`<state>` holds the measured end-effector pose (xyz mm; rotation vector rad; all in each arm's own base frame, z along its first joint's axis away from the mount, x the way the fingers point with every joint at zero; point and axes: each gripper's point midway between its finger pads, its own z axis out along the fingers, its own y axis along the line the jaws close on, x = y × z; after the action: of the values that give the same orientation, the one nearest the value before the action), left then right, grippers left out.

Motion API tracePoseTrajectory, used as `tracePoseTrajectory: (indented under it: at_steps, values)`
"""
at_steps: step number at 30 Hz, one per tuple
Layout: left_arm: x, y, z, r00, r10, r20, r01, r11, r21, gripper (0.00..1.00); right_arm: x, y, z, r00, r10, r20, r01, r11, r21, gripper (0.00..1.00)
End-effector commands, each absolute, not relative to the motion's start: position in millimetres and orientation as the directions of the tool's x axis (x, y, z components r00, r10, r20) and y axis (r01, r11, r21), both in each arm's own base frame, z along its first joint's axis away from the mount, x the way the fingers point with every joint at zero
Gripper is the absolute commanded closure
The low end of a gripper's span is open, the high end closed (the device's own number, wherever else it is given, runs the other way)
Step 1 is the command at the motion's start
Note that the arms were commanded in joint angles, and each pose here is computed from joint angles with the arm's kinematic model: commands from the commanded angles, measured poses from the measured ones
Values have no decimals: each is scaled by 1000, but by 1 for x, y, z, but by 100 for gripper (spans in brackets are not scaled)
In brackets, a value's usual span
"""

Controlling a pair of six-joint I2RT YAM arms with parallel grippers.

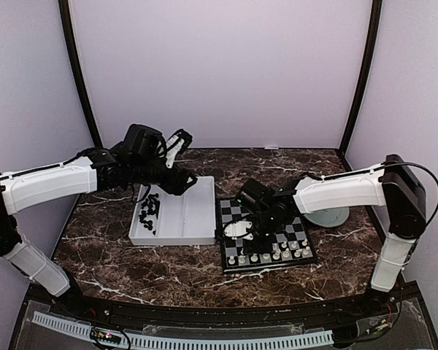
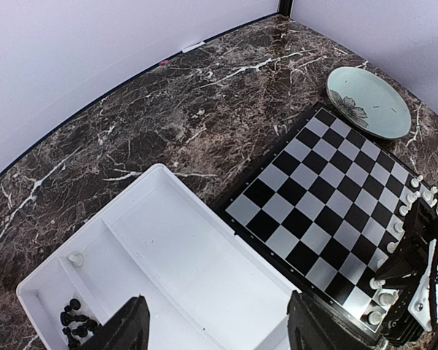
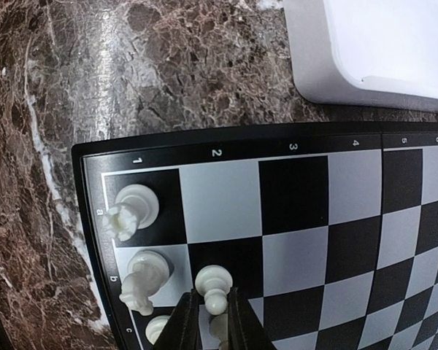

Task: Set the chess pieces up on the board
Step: Place the pawn at b2.

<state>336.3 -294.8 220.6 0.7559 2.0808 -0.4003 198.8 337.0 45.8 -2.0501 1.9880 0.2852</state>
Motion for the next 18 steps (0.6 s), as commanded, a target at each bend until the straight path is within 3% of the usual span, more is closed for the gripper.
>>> tracePoseTrajectory:
  at_steps: [1,18]
  values:
    - [336,-290,217,-467,366,-805,630,777,-12,33,201,343,52,51,-942,-331,-996,-26,-80,80]
    - [349,-269,180,-594,340,-729,524,851,-31,37,222,353,119,32,-900,-434,-989,34,-143,74]
